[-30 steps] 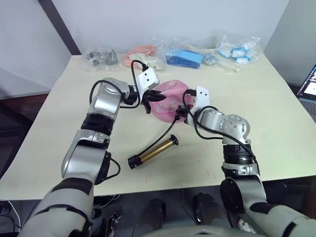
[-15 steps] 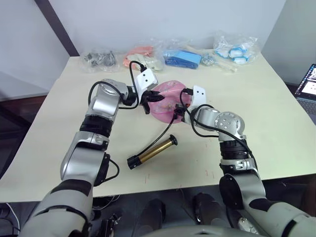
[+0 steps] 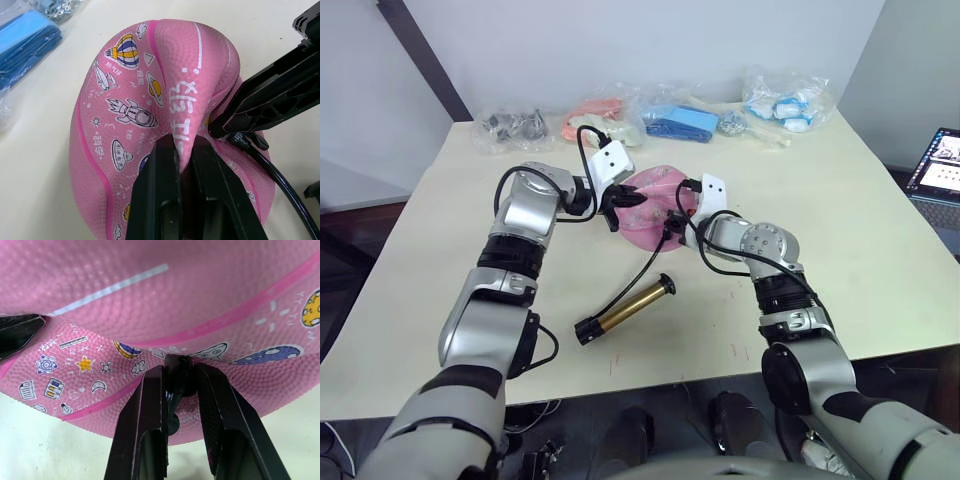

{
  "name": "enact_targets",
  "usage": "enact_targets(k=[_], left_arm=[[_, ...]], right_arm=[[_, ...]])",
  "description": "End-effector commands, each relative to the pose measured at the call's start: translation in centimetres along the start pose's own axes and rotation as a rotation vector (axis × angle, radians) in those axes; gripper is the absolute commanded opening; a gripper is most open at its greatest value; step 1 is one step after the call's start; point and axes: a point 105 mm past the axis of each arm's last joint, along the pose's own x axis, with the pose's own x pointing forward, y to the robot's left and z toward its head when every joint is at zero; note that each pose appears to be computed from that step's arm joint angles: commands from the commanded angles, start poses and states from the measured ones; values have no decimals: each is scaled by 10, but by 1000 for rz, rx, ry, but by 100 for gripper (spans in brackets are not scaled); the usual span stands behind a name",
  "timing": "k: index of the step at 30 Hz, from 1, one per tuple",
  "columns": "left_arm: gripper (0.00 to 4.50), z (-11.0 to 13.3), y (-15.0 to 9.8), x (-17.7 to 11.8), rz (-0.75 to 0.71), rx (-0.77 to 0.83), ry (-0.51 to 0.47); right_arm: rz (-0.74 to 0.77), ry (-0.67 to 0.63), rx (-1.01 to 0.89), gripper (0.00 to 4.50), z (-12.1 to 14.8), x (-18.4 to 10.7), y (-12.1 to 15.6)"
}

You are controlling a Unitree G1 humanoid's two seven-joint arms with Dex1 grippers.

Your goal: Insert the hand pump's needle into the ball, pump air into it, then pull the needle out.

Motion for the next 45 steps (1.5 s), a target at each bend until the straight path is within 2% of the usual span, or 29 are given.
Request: enact_targets(k=[1,12,14,16,17,19,21,26,29,32,36,37,38,39,40,42,44,45], left_arm=[[0,-21,-23,19,-101,-53,63],[0,-23,-20,21,-84,-48,69],[0,-23,-20,21,-81,-44,69],[0,-23,-19,21,-76,-41,67],[0,-22,-18,21,-71,-40,64],[0,-22,-17,20,-65,-36,62],[0,-21,-16,20,-56,-30,57],[0,-20,-15,20,-52,-23,51],[0,-20,-14,20,-51,-18,48],[0,-19,-13,19,-49,-14,45],[0,-15,-10,17,-44,-23,16],[60,-12,-9,17,-36,-38,-3],[77,-10,-8,17,-37,-47,-14],[126,-9,-7,15,-37,-49,-24],[135,-8,-7,13,-35,-55,-34],[256,-4,-4,8,-34,-86,-74],[319,3,-3,-4,-35,-142,-153],[365,4,-3,-11,-32,-161,-180]], right_arm=[[41,56,-7,32,-25,10,28],[98,-3,-76,32,-13,1,42],[129,-26,-54,139,-6,-6,47],[143,-44,-53,205,0,-15,48],[157,-53,-63,282,3,-22,50],[180,-67,-69,337,6,-36,53],[210,-74,-93,440,6,-52,57],[220,-75,-205,447,-6,-85,51],[209,-134,-336,447,-13,-109,40],[185,-210,-427,447,-14,-128,25],[136,-179,-561,447,-25,-146,-1],[134,-177,-570,450,-26,-150,-7],[134,-186,-565,450,-25,-153,-11],[133,-193,-568,450,-24,-157,-16],[121,-200,-579,450,-23,-160,-21],[103,-207,-615,450,-22,-167,-29],[94,-241,-644,450,-14,-175,-35],[103,-263,-636,450,-10,-179,-37]])
